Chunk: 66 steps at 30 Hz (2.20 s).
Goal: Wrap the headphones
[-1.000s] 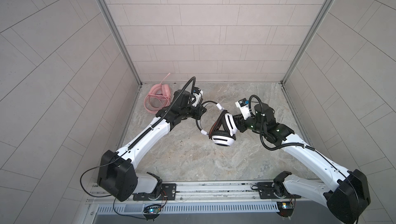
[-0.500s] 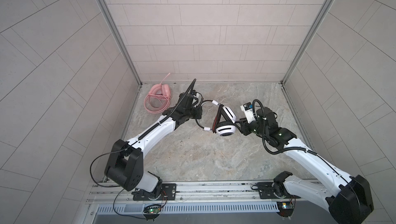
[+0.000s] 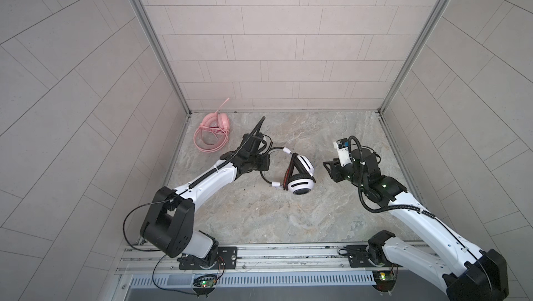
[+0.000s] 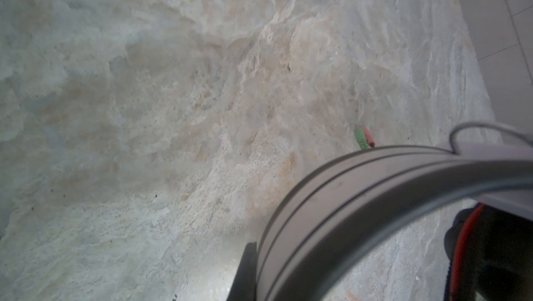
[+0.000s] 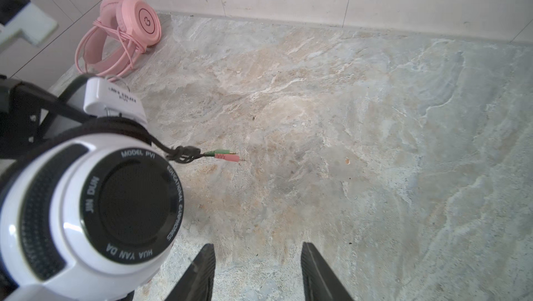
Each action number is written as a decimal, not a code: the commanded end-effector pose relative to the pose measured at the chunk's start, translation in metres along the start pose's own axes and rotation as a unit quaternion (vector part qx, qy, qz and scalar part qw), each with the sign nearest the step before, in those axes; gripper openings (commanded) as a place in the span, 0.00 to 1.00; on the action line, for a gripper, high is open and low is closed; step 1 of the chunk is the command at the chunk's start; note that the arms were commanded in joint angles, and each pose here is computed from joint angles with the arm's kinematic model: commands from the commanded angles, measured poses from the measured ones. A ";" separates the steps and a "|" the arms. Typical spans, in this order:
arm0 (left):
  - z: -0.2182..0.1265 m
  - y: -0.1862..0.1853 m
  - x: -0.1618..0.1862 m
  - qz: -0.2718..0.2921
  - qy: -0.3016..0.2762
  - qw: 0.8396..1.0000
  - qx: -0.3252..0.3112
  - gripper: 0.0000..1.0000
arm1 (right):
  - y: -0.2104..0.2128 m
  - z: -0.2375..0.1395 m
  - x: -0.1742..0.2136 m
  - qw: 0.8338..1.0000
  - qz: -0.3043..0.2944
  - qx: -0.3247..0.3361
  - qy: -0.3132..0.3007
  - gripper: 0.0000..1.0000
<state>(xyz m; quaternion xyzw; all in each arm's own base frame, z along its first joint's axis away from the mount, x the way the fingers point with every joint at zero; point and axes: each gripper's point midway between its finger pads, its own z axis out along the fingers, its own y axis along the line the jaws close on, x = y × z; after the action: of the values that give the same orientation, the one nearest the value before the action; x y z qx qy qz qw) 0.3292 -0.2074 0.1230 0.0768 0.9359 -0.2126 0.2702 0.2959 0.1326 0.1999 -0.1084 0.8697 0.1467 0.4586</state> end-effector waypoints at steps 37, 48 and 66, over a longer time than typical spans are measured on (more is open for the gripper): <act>0.114 0.060 -0.028 -0.110 0.117 0.979 -0.127 0.18 | -0.005 -0.007 0.010 1.000 0.018 0.005 0.007 0.50; 0.077 0.042 -0.043 -0.077 0.060 0.989 -0.109 0.45 | -0.026 -0.004 0.005 0.998 0.017 0.066 -0.008 0.50; -0.117 0.064 -0.078 -0.006 -0.226 0.955 -0.191 0.90 | -0.217 -0.015 0.016 0.885 0.108 0.446 -0.083 0.78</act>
<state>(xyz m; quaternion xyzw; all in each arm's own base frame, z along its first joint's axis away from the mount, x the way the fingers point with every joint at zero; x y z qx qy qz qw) 0.3574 -0.1337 0.2268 -0.0176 0.8943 -0.1108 0.4331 0.3480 -0.0488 0.1614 0.1583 0.8483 -0.1372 0.4863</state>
